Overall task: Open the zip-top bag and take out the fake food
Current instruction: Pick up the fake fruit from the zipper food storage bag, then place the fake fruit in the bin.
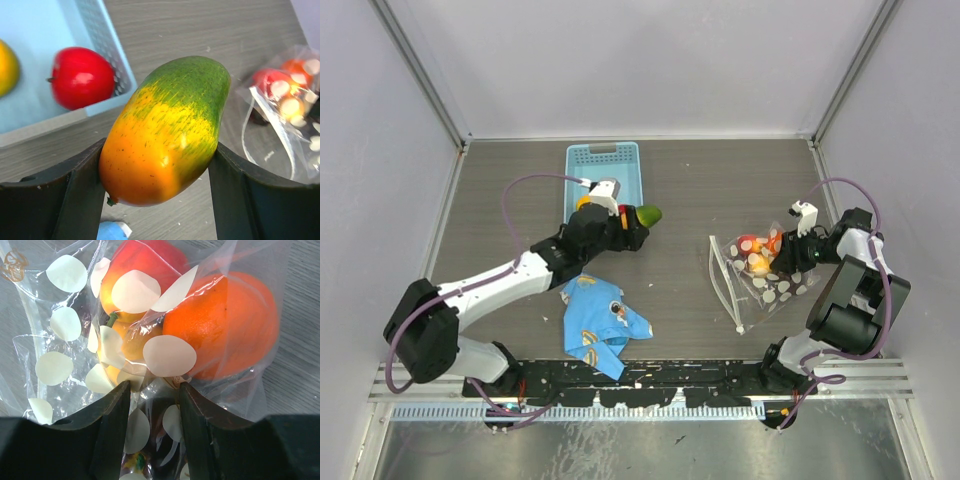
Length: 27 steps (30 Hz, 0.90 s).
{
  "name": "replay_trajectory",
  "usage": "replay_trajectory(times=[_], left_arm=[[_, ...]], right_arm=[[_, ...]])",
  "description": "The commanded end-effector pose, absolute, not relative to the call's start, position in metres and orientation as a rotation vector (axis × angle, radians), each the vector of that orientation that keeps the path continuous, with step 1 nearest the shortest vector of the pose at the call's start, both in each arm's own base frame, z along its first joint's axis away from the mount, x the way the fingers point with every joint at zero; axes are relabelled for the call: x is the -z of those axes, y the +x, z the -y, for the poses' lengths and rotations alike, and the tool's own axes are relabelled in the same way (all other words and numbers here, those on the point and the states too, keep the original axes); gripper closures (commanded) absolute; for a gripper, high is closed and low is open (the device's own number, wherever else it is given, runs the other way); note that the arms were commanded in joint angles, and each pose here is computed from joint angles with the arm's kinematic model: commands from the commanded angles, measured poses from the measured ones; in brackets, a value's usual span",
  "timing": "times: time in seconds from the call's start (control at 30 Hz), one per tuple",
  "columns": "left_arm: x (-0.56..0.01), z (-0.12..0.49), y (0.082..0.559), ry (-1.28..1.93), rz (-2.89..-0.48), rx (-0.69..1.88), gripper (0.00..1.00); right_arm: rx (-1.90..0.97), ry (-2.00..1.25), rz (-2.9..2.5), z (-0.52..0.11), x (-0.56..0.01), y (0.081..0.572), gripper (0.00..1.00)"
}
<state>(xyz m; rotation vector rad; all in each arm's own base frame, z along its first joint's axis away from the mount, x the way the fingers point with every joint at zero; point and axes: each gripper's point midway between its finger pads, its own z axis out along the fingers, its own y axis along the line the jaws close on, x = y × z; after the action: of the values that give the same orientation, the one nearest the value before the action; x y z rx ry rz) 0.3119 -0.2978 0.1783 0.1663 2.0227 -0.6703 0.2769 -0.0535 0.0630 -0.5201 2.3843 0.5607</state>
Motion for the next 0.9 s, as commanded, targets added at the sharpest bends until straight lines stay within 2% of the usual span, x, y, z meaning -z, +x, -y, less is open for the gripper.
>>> replay_trajectory(times=[0.0,0.47,0.77,0.8,0.87], left_arm=[[-0.195,0.273,0.342,0.052,-2.021,0.525,0.98],[-0.185,0.23,0.44,-0.159,-2.11,0.194,0.96],[-0.158,0.22,0.49,-0.224,-2.162,-0.018,0.86],[-0.155,0.221,0.494,-0.229,-2.165,-0.02,0.82],[-0.153,0.221,0.502,-0.25,-2.16,-0.04,0.55]], right_arm=[[-0.514,-0.538,-2.363,0.059,-0.069,0.286,0.51],[-0.505,-0.529,-2.373,0.062,-0.068,0.289,0.5],[-0.511,-0.517,-2.375,0.064,-0.067,0.292,0.49],[-0.511,-0.516,-2.376,0.064,-0.067,0.293,0.49],[-0.513,-0.513,-2.375,0.064,-0.068,0.293,0.49]])
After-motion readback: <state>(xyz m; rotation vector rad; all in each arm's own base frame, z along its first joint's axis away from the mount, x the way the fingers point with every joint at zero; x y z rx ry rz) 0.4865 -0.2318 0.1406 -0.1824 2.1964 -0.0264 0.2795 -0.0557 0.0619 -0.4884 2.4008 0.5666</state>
